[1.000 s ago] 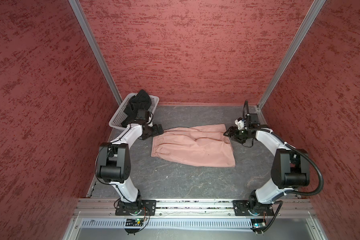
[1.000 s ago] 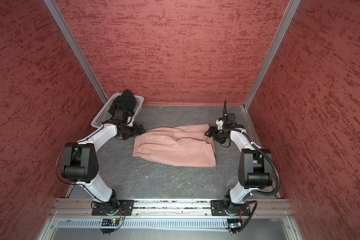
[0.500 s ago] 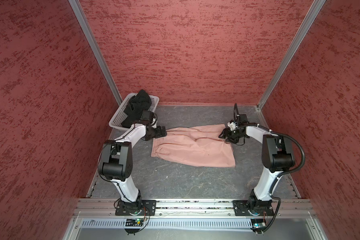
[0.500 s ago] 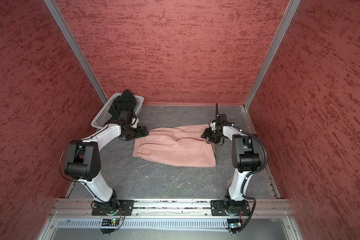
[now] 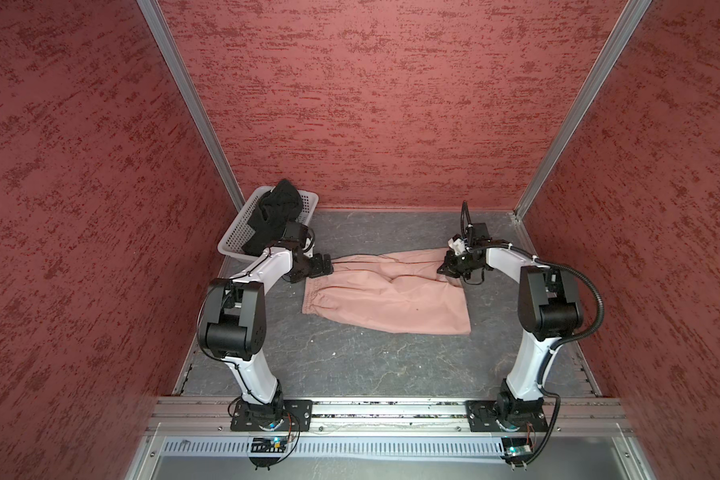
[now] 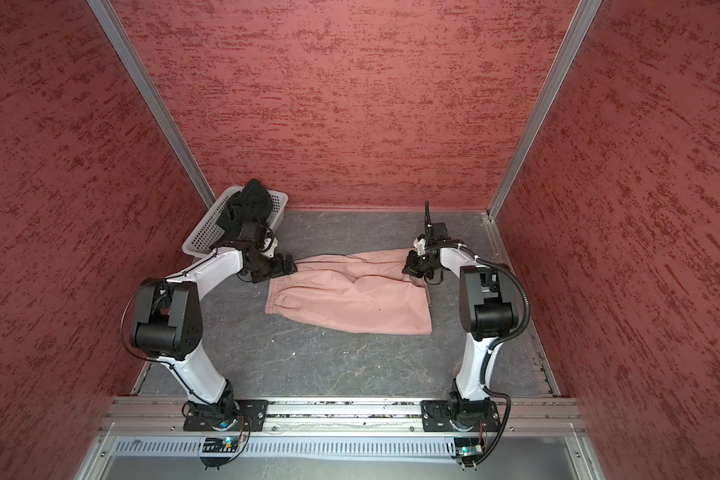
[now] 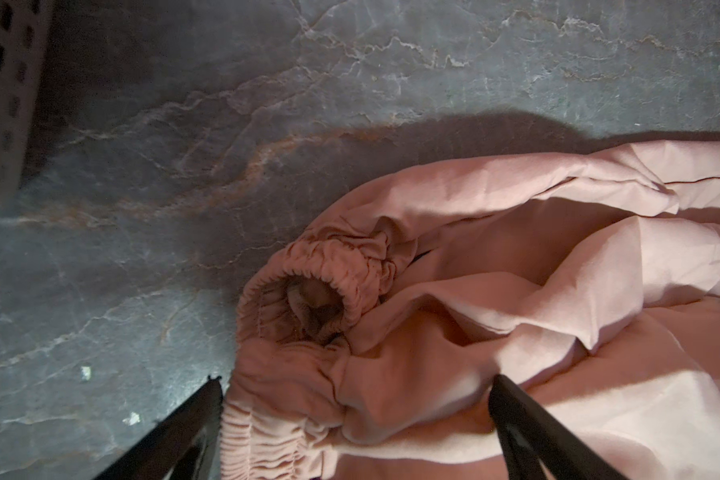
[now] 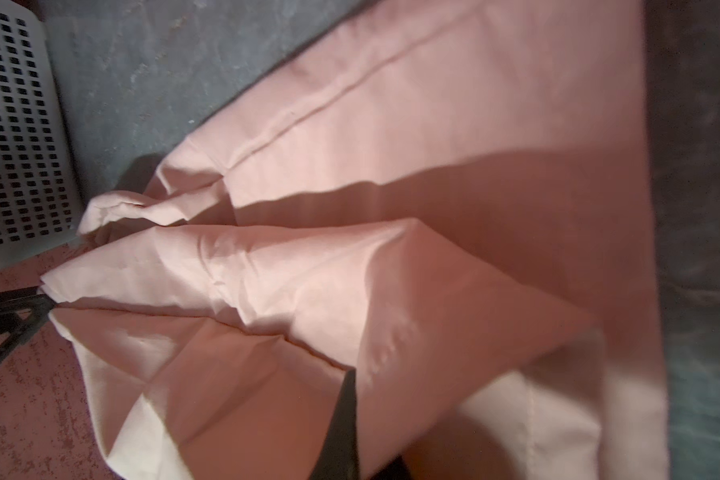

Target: Fold and stack the shorts

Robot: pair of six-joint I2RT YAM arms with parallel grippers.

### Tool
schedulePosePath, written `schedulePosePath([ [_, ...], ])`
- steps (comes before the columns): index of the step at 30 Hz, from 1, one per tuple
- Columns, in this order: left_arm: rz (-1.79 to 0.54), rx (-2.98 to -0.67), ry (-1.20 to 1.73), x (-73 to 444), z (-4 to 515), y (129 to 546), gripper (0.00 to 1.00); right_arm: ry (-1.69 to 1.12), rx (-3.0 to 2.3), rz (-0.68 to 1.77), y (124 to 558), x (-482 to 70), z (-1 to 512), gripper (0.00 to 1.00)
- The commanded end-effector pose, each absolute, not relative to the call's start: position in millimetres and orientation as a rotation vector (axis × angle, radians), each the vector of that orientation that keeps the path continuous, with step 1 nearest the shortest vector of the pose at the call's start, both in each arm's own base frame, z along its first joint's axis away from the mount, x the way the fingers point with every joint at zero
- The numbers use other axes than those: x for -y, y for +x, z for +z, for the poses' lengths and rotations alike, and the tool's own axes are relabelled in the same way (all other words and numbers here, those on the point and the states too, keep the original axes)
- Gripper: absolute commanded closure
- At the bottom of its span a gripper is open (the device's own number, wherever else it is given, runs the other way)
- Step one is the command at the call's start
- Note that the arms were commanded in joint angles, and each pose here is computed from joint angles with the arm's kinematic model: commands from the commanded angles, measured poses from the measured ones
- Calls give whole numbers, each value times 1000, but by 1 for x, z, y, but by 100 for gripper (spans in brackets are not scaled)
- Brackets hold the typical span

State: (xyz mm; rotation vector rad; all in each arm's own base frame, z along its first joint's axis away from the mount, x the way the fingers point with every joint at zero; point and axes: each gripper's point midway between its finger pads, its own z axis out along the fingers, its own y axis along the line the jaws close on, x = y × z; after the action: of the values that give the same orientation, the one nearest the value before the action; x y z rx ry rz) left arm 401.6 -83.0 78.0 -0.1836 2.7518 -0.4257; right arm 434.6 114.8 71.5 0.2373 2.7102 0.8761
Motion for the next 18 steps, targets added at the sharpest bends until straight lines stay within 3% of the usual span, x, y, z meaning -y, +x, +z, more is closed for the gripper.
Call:
schedulePosePath([
  [1,-423,-2755,-162,84,80,401,1,157,-2562,925,453,-123,132,100],
  [7,-413,-2745,-164,81,82,402,1,119,-2519,885,462,-120,161,100],
  [18,-415,-2753,-159,83,76,402,1,73,-2546,723,505,-107,137,96],
])
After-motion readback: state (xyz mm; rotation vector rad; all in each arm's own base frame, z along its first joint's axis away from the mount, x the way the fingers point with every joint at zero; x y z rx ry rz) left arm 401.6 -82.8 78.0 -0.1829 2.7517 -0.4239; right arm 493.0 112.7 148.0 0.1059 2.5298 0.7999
